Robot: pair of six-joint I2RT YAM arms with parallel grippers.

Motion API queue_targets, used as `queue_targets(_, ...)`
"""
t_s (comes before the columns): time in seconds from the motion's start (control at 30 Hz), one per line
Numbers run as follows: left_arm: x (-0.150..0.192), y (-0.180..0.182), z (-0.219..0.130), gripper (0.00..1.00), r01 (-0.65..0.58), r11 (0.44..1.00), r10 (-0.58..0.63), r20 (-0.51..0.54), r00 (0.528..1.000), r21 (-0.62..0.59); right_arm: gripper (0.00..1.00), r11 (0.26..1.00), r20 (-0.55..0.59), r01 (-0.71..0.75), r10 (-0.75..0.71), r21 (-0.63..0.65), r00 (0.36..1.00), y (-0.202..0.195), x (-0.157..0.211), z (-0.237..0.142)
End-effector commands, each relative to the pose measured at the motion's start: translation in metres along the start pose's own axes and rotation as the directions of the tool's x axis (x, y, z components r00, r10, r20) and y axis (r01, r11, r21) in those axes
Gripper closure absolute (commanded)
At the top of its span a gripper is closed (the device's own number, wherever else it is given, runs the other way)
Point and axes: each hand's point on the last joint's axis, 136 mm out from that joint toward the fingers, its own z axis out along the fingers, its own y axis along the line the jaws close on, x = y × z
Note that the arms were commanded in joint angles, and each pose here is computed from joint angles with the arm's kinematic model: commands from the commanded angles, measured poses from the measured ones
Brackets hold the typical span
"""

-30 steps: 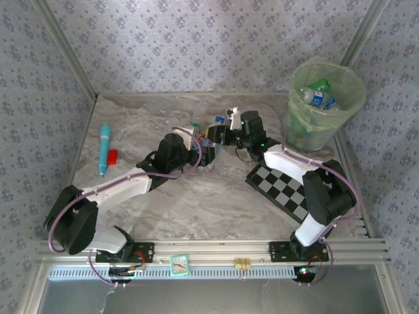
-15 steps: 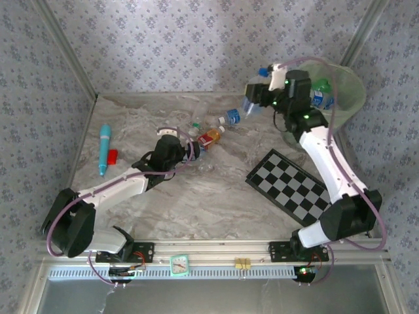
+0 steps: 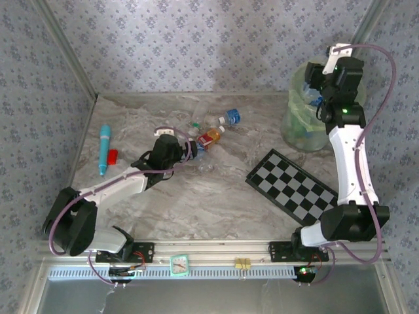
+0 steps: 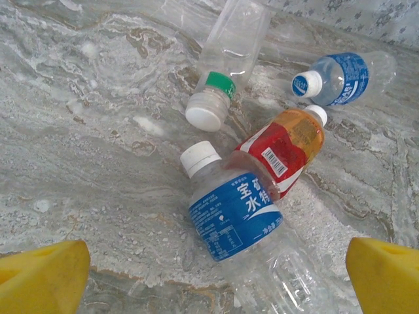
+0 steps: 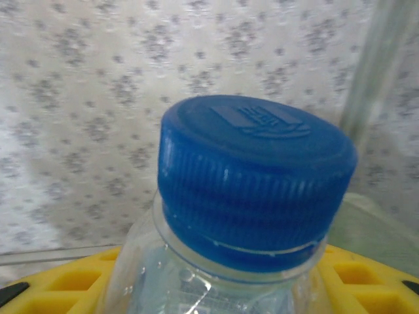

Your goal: Put the plastic bottles in the bin

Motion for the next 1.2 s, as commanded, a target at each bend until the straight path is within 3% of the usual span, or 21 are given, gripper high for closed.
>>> queue_targets(0.0,-0.001,0.001,0.001,0.0,0.02,1.0,-0.02,0.006,1.0,0.006,0.5,0.984,-0.04,0.088,-0.083,0.155,0.996,-0.035,-0.003,0.006)
queue_targets(0.33,-0.005,-0.011,0.006,0.0,0.021,0.999,-0.02,-0.003,1.0,0.042,0.51,0.971,-0.238,0.015,0.043,0.237,0.97,-0.094,0.05,0.038)
queue_targets(0.53,-0.003,-0.008,0.007,0.0,0.029,0.999,-0.028,-0.008,1.0,0.03,0.51,0.975,-0.398,-0.002,0.093,0.223,0.913,-0.098,0.088,0.054)
queue_targets(0.83,-0.001,-0.004,0.007,0.0,0.025,0.999,-0.025,-0.019,1.0,0.021,0.48,0.968,-0.494,-0.056,0.175,0.246,0.852,-0.102,0.121,0.06)
queue_targets(0.93,-0.001,-0.003,0.008,0.0,0.029,0.999,-0.028,-0.021,0.999,0.019,0.39,0.962,-0.495,-0.065,0.194,0.265,0.847,-0.104,0.123,0.06)
queue_targets(1.07,0.0,-0.006,0.009,0.0,0.03,0.999,-0.029,-0.027,0.999,0.032,0.12,0.958,-0.473,-0.058,0.19,0.279,0.86,-0.106,0.115,0.059)
queue_targets(1.1,0.0,-0.007,0.009,0.0,0.028,0.999,-0.027,-0.029,0.999,0.035,0.02,0.957,-0.462,-0.054,0.186,0.285,0.867,-0.106,0.111,0.059)
queue_targets(1.17,-0.001,-0.007,0.008,0.0,0.027,0.999,-0.026,-0.028,0.999,0.037,0.0,0.953,-0.431,-0.045,0.178,0.301,0.885,-0.109,0.097,0.055)
